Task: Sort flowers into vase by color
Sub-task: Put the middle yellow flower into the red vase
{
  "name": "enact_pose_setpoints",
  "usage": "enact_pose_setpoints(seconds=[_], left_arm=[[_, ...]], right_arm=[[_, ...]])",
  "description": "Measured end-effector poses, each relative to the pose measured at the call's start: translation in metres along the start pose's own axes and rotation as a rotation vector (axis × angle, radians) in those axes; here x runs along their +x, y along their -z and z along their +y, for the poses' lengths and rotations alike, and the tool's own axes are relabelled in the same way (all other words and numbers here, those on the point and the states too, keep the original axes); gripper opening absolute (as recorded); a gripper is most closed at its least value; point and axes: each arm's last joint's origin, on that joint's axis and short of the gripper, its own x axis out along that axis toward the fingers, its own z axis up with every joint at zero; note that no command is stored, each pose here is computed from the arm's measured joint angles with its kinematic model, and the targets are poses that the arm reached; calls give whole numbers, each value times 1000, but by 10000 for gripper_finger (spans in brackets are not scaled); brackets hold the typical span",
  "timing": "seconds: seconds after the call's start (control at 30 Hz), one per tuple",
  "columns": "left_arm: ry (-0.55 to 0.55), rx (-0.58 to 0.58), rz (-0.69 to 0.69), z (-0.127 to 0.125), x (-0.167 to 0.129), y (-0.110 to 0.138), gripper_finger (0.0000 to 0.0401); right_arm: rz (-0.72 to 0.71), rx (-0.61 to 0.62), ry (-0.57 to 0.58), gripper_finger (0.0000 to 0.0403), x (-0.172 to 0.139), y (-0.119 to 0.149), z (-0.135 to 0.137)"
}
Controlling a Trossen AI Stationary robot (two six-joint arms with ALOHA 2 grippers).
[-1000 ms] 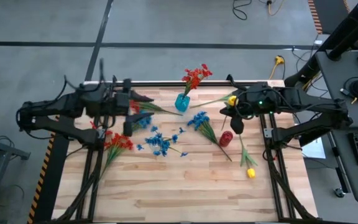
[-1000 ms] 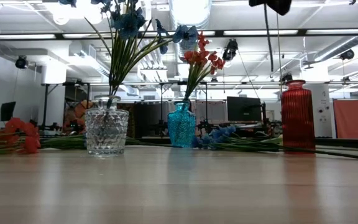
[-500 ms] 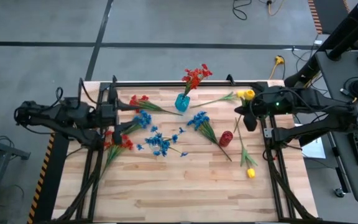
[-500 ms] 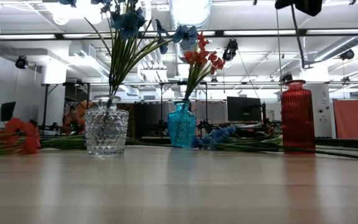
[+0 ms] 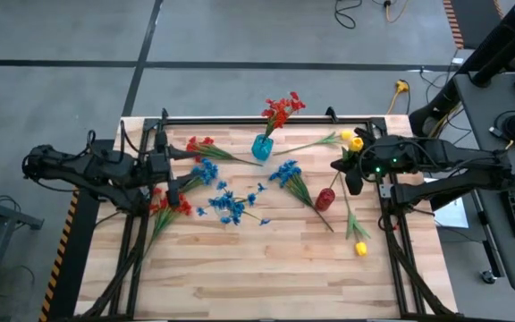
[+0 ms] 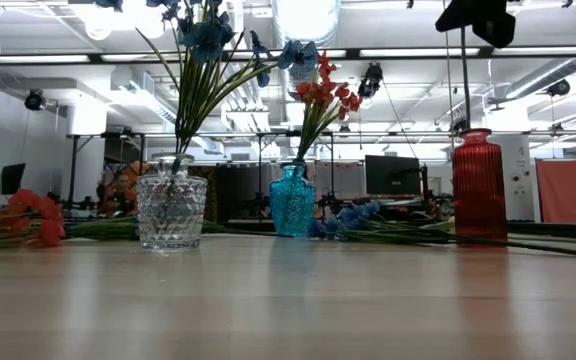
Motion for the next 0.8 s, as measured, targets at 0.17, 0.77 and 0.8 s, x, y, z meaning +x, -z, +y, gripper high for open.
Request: enact_pose_setpoints(seconds=[0.17,0.77,0.8], left_arm=[[0,1,1,-1,1,0,200],[-9,-20,-12,-1,3,-1,200],[-10,-20,-11,-2,3,-1,200]], right_arm=[[-10,-26,-2,9,-10,-6,1],[68,-88,65,9,11,15,-7],[68,-88,64,9,12,16,-7]])
